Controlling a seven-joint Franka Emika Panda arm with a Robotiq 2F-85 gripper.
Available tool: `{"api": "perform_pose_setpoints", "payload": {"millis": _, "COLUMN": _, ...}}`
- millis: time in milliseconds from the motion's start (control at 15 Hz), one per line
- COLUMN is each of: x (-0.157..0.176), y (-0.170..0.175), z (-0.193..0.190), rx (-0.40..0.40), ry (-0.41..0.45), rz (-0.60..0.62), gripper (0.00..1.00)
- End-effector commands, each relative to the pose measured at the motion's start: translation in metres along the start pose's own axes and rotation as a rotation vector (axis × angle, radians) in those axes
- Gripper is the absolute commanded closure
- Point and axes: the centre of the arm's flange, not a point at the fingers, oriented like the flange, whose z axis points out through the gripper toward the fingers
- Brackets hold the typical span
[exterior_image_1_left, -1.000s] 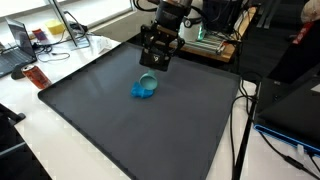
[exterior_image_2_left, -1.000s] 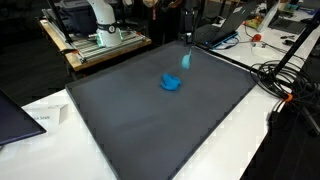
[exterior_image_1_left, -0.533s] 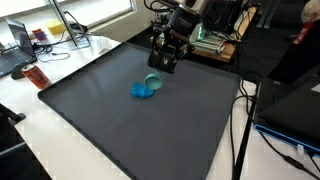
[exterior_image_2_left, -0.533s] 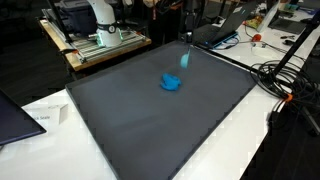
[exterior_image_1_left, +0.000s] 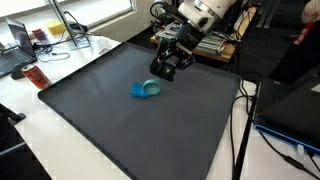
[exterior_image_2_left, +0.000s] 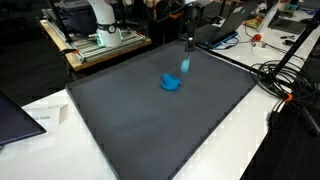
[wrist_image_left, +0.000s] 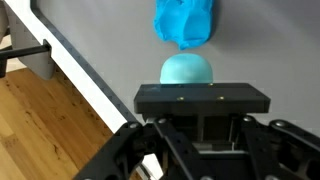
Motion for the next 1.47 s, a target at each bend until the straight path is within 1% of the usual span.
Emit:
{"api": "perform_pose_setpoints", "payload": {"millis": 0, "x": 0.006, "y": -0.020, "z": 0.010, "rx": -0.082, "ry": 0.014, "rz": -0.035, "gripper": 0.78}}
{"api": "perform_pose_setpoints", "payload": {"millis": 467, "x": 0.001, "y": -0.049, "z": 0.023, "rx": -0.151, "ry": 0.020, "rz": -0.096, "gripper": 0.78}}
{"api": "perform_pose_setpoints", "payload": {"millis": 800, "x": -0.005, "y": -0.064, "z": 0.024, "rx": -0.187, "ry": 0.075, "rz": -0.146, "gripper": 0.78}}
{"api": "perform_pose_setpoints", "payload": {"millis": 867, "x": -0.004, "y": -0.064, "z": 0.023, "rx": -0.184, "ry": 0.091, "rz": -0.134, "gripper": 0.78}}
{"api": "perform_pose_setpoints", "payload": {"millis": 933, "x": -0.003, "y": -0.059, "z": 0.022, "rx": -0.152, "ry": 0.062, "rz": -0.142, "gripper": 0.53}}
{"api": "perform_pose_setpoints", "payload": {"millis": 1333, "x": -0.003, "y": -0.061, "z": 0.023, "rx": -0.157, "ry": 0.072, "rz": -0.140, "gripper": 0.53}}
{"api": "perform_pose_setpoints", "payload": {"millis": 1400, "x": -0.003, "y": -0.061, "z": 0.023, "rx": -0.158, "ry": 0.072, "rz": -0.140, "gripper": 0.78}}
